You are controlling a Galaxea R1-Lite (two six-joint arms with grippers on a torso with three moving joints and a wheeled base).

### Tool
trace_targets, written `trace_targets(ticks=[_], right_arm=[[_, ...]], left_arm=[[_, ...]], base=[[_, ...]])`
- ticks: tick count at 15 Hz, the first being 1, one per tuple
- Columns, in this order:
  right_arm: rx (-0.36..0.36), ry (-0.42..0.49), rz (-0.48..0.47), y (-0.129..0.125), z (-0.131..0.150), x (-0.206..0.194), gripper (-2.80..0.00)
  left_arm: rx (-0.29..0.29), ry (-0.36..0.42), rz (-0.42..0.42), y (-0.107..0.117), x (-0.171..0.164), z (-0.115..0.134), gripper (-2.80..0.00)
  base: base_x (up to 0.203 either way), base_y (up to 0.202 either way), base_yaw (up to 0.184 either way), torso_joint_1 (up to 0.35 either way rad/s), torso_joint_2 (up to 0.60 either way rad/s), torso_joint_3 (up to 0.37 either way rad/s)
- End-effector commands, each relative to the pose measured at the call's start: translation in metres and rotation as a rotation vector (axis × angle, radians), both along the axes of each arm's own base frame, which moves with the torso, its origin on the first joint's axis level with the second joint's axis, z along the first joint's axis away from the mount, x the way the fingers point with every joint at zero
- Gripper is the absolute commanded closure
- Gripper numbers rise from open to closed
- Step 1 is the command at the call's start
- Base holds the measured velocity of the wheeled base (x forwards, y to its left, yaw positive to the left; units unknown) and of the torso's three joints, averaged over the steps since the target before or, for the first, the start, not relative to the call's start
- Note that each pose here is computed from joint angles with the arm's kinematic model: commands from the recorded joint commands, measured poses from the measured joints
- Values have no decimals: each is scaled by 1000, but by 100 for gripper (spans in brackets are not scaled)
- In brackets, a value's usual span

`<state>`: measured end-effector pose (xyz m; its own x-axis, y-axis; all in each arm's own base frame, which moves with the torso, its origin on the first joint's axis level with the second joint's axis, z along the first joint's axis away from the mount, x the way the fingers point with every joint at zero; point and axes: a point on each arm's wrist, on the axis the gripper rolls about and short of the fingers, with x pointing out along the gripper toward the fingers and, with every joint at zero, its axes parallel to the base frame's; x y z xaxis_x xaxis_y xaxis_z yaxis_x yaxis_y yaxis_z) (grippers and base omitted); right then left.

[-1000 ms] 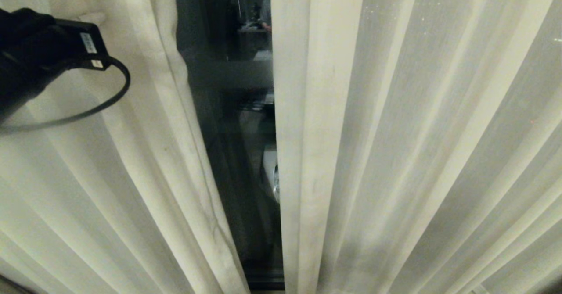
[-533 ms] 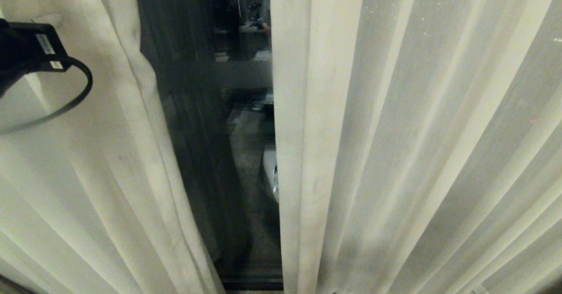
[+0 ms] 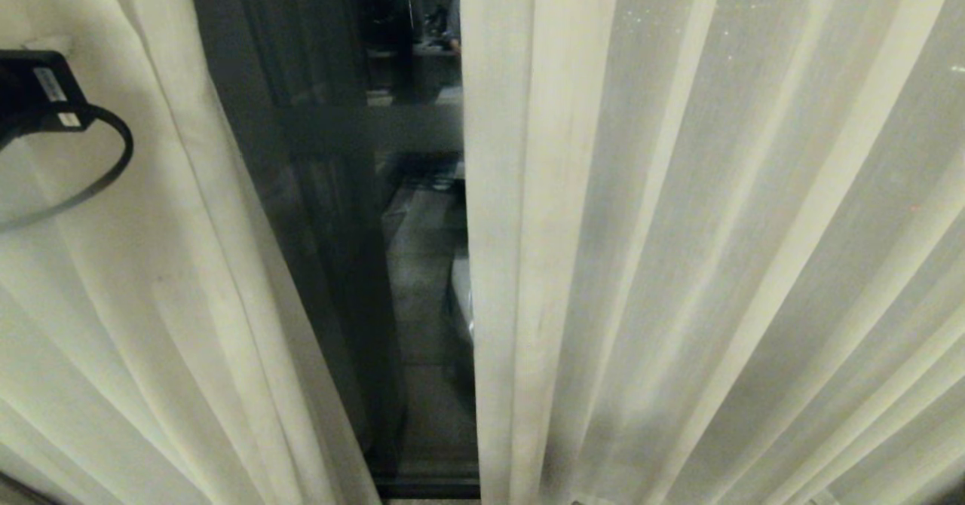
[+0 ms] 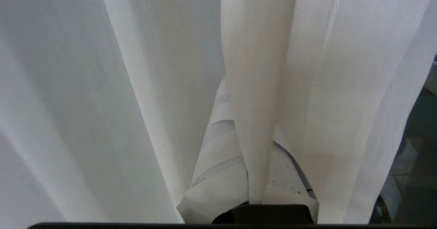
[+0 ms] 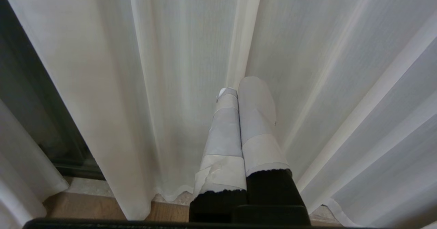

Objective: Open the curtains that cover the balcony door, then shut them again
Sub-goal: Pull the inner curtains open on both sides

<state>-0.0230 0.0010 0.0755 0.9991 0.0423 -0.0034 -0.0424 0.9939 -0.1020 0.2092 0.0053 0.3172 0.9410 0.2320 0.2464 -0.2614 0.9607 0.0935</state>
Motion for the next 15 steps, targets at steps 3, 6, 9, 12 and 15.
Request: trace_targets(ticks=[3, 6, 9, 12, 15], right_arm=[[0, 1, 1, 0, 0, 0, 0], [0, 1, 1, 0, 0, 0, 0], [0, 1, 1, 0, 0, 0, 0], [0, 1, 1, 0, 0, 0, 0], [0, 3, 1, 0, 0, 0, 0]], left_arm=[[1, 3, 11, 2, -3, -2, 0], [-1, 1, 15, 3, -4, -2, 0], [1, -3, 25, 5, -7, -2, 0], [0, 1, 28, 5, -9, -4, 0], [1, 2, 27, 5, -14, -5, 0]], base=[[0, 0, 0, 0, 0, 0], [0, 0, 0, 0, 0, 0], [1, 59, -6, 0, 0, 0], [0, 180, 0, 1, 4, 2], [0, 191, 0, 0, 3, 4]])
